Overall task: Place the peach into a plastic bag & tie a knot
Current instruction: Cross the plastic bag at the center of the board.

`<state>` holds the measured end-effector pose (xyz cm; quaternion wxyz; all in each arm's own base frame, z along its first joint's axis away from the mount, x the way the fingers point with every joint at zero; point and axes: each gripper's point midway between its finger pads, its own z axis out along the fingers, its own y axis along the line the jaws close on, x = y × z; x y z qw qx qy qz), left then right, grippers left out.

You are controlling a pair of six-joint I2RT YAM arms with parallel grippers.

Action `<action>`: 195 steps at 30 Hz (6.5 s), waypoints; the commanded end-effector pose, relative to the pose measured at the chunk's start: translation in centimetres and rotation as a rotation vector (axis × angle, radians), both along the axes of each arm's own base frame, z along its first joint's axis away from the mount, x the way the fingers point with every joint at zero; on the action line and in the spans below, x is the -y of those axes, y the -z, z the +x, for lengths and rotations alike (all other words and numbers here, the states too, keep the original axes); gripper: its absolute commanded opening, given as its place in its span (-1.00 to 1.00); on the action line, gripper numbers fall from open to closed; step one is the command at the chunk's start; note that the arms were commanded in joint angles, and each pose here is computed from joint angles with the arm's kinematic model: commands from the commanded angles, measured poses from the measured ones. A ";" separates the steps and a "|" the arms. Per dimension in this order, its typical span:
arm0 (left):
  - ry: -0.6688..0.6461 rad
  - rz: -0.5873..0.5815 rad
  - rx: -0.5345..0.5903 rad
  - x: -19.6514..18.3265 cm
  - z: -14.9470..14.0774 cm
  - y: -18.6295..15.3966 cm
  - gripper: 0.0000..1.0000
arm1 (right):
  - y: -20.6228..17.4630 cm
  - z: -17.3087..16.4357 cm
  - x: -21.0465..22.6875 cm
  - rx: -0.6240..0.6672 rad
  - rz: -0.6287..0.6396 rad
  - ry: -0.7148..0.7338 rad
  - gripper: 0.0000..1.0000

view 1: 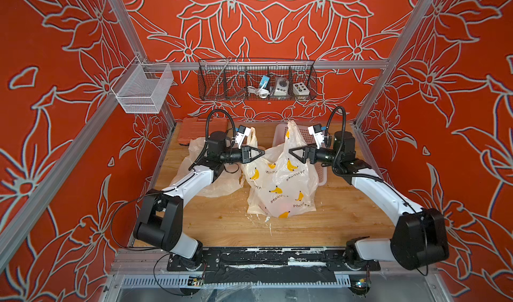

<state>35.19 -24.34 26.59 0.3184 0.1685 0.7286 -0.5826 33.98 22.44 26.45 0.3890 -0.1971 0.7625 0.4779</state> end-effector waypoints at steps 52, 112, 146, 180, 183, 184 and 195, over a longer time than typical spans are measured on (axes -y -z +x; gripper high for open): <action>0.516 0.138 0.428 3.6 -12.7 -4.8 0.55 | -2.7 -13.7 -8.3 0.418 -0.392 -0.545 -1.00; 0.450 0.103 0.501 4.7 -12.2 -5.9 -0.96 | -10.2 -8.2 -7.9 -0.208 -0.193 -0.116 0.17; 0.201 0.218 0.272 2.6 -6.9 -3.2 -0.95 | -8.8 -12.0 0.5 -0.008 -0.743 -0.005 -1.00; 0.276 0.142 0.224 2.8 -8.6 -4.9 -0.75 | 2.5 -15.6 -10.6 -0.226 -0.583 -0.237 -1.00; 0.289 0.141 0.203 2.9 -8.7 -4.9 -0.69 | 3.6 -14.0 -9.5 -0.169 -0.677 -0.150 -1.00; 0.293 0.148 0.192 2.8 -8.8 -4.8 -0.68 | 3.9 -13.2 -8.8 -0.148 -0.719 -0.105 -1.00; 0.253 0.202 0.116 1.1 -8.6 -3.1 -0.81 | 0.9 -12.7 -7.4 -0.103 -0.727 -0.128 -1.00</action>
